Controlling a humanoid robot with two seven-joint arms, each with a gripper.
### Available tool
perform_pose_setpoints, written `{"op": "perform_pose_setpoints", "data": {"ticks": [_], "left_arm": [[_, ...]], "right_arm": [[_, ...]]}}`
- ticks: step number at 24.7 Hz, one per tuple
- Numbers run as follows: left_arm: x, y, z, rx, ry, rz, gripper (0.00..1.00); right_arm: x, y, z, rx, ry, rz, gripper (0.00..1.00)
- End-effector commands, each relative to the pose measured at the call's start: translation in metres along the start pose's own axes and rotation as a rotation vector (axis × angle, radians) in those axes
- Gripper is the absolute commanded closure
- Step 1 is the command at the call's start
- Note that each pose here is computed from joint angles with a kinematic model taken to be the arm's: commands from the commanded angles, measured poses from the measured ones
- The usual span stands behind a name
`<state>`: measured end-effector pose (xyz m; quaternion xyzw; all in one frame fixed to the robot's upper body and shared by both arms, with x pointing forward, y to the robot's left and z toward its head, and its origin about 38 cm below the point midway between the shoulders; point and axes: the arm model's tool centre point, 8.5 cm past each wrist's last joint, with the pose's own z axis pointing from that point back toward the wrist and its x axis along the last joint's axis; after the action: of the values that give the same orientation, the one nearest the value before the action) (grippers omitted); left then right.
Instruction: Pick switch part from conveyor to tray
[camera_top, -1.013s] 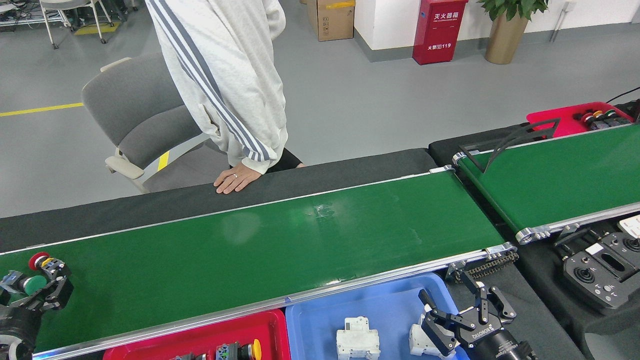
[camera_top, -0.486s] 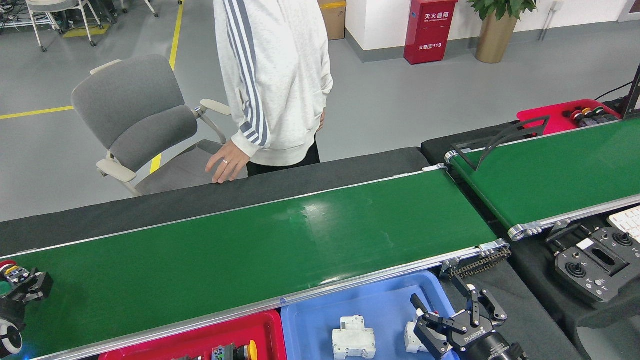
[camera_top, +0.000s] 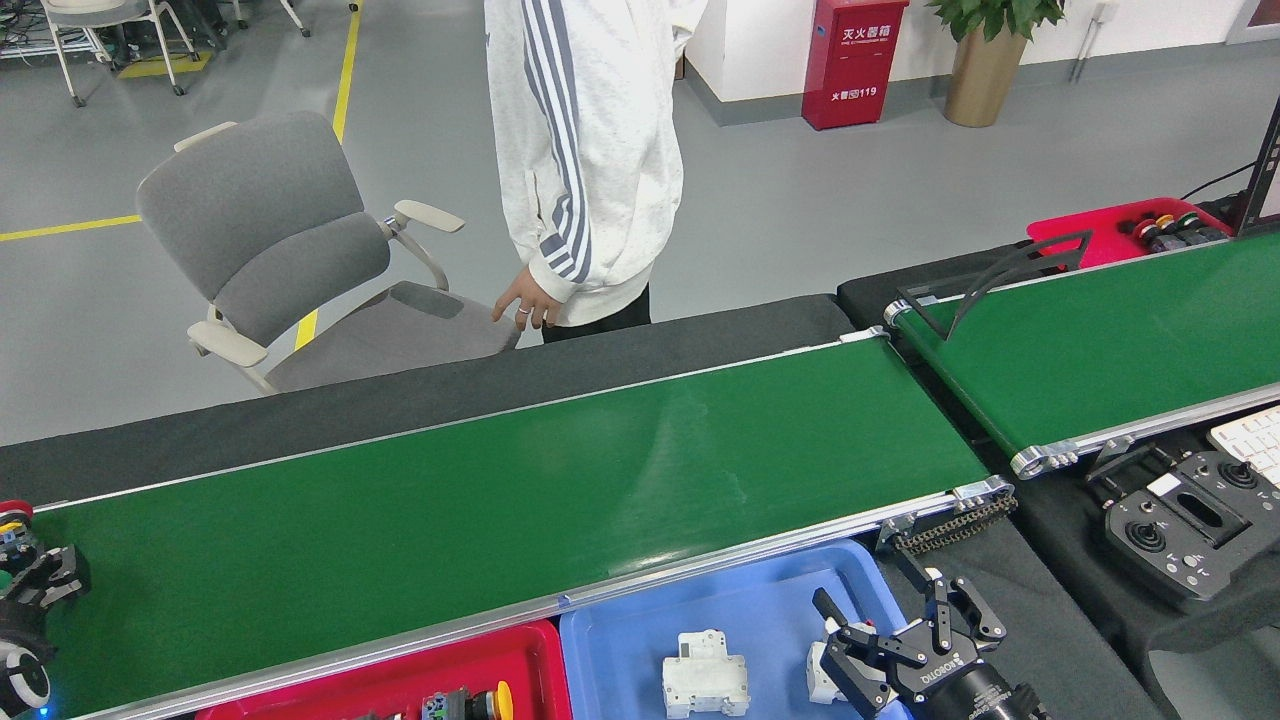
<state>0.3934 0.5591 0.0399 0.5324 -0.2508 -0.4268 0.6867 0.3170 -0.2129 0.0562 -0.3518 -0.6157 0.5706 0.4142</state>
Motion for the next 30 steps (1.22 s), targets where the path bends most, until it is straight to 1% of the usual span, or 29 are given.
{"op": "perform_pose_setpoints", "data": {"ticks": [1,2,4,5,6,7,9,10,11,12,13,15,16,18,19,21,23,24,28,30], "left_arm": [[0.009,0.022,0.002,0.08,-0.074,0.0,0.51],[0.018,0.019,0.01,0.099,-0.148,-0.019,0.51],[0.038,0.022,0.033,0.16,-0.326,-0.069,0.51],[0.05,0.023,0.05,0.194,-0.437,-0.096,0.51],[0.064,0.019,0.075,0.22,-0.573,-0.121,0.5],[0.072,0.017,0.092,0.238,-0.666,-0.135,0.5],[0.094,0.006,0.144,0.261,-0.905,-0.165,0.5],[0.104,-0.007,0.17,0.252,-1.006,-0.175,0.5],[0.112,-0.017,0.192,0.25,-1.053,-0.164,0.48],[0.118,-0.027,0.208,0.24,-1.076,-0.154,0.48],[0.124,-0.031,0.218,0.24,-1.094,-0.145,0.46],[0.145,-0.04,0.238,0.228,-1.162,-0.15,0.39],[0.154,-0.043,0.243,0.224,-1.189,-0.159,0.29],[0.162,-0.042,0.247,0.235,-1.203,-0.147,0.07],[0.166,-0.04,0.25,0.246,-1.206,-0.132,0.01],[0.17,-0.039,0.251,0.257,-1.204,-0.112,0.0],[0.169,-0.039,0.252,0.255,-1.2,-0.111,0.0],[0.167,-0.04,0.251,0.253,-1.194,-0.111,0.0],[0.146,-0.035,0.242,0.27,-1.107,-0.09,0.0],[0.13,-0.031,0.236,0.292,-1.032,-0.062,0.0]], "right_arm": [[-0.001,-0.007,-0.002,-0.029,0.008,0.0,0.02],[-0.002,-0.007,-0.002,-0.03,0.009,0.0,0.02],[-0.003,-0.007,-0.001,-0.029,0.017,0.0,0.02],[-0.005,-0.007,-0.001,-0.032,0.025,0.0,0.02],[-0.011,-0.01,0.0,-0.038,0.042,0.003,0.02],[-0.017,-0.012,0.002,-0.044,0.061,0.006,0.02],[-0.037,-0.018,0.009,-0.061,0.123,0.012,0.02],[-0.044,-0.021,0.012,-0.072,0.151,0.012,0.02],[-0.051,-0.022,0.015,-0.079,0.177,0.011,0.02],[-0.059,-0.023,0.019,-0.082,0.203,0.012,0.02],[-0.063,-0.023,0.021,-0.079,0.217,0.012,0.02],[-0.071,-0.023,0.025,-0.081,0.241,0.015,0.02],[-0.073,-0.024,0.027,-0.081,0.25,0.017,0.02],[-0.078,-0.025,0.029,-0.084,0.264,0.02,0.02],[-0.077,-0.026,0.03,-0.086,0.261,0.021,0.02],[-0.076,-0.027,0.03,-0.087,0.262,0.021,0.02],[-0.073,-0.021,0.036,-0.073,0.268,0.012,0.02],[-0.071,-0.018,0.04,-0.064,0.269,0.009,0.02],[-0.061,-0.004,0.074,-0.009,0.287,0.005,0.02],[-0.058,-0.001,0.079,0.001,0.29,-0.003,0.03]]}}
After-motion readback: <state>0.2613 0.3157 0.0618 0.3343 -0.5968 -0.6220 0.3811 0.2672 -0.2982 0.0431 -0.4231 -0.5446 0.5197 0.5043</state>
